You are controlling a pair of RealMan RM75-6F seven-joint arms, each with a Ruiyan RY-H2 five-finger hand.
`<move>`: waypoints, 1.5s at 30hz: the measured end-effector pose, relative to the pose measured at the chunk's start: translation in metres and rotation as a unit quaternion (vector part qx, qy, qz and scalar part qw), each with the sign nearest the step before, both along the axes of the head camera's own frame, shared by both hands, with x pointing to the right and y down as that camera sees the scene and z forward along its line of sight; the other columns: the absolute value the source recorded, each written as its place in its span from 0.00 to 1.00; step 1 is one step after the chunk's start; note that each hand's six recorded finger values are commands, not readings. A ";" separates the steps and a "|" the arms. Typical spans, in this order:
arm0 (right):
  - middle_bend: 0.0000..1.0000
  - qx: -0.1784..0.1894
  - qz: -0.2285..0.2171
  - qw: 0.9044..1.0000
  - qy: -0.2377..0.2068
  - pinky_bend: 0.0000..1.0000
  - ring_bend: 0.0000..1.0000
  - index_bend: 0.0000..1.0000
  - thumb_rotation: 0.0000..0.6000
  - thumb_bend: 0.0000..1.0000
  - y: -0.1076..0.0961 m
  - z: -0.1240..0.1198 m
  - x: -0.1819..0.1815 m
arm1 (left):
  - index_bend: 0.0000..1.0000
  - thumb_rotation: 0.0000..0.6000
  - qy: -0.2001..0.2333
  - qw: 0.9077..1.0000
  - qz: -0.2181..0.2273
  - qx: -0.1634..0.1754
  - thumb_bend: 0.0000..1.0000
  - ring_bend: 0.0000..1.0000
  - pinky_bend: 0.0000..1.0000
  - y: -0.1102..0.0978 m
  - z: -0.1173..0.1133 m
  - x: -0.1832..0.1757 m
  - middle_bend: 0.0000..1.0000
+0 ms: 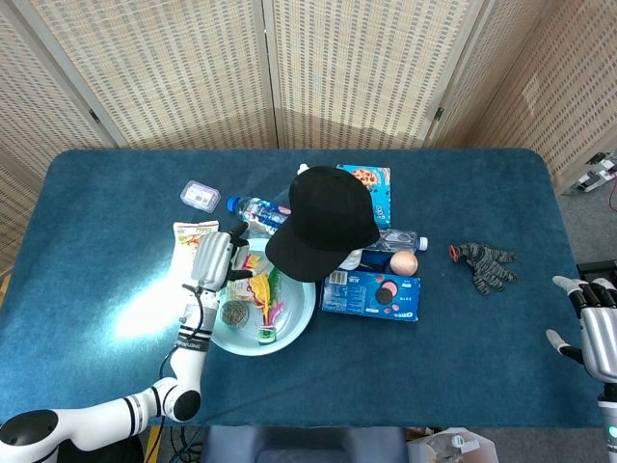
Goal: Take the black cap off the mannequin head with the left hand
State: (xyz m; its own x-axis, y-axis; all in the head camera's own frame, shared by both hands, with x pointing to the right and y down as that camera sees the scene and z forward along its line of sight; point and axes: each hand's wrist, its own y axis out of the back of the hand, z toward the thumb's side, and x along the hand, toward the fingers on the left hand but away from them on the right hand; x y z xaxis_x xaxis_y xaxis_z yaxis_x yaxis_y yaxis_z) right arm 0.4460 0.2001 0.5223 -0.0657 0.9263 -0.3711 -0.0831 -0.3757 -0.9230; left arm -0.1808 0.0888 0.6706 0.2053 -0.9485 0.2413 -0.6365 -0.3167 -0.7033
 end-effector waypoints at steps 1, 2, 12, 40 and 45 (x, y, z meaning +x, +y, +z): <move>0.31 0.000 -0.001 1.000 0.000 0.31 0.26 0.27 1.00 0.15 0.000 0.000 -0.001 | 0.42 1.00 0.003 1.000 -0.004 0.002 0.18 1.00 1.00 -0.001 0.000 -0.001 0.92; 0.31 0.000 -0.002 1.000 0.000 0.31 0.26 0.27 1.00 0.15 -0.001 0.000 -0.002 | 0.44 1.00 0.006 1.000 -0.007 0.003 0.19 1.00 1.00 -0.002 -0.001 -0.002 0.91; 0.31 0.001 -0.004 1.000 0.001 0.31 0.26 0.27 1.00 0.15 -0.002 -0.002 -0.005 | 0.58 1.00 0.035 0.998 -0.021 0.040 0.23 1.00 1.00 -0.008 -0.009 -0.007 0.93; 0.32 -0.004 -0.007 1.000 -0.007 0.31 0.26 0.27 1.00 0.15 -0.005 0.003 -0.007 | 0.72 1.00 0.015 0.994 0.093 0.057 0.37 1.00 1.00 -0.011 -0.012 0.023 1.00; 0.32 -0.003 -0.009 1.000 -0.007 0.31 0.26 0.27 1.00 0.15 -0.005 0.002 -0.007 | 0.72 1.00 0.024 0.993 0.096 0.067 0.37 1.00 1.00 -0.016 -0.019 0.024 1.00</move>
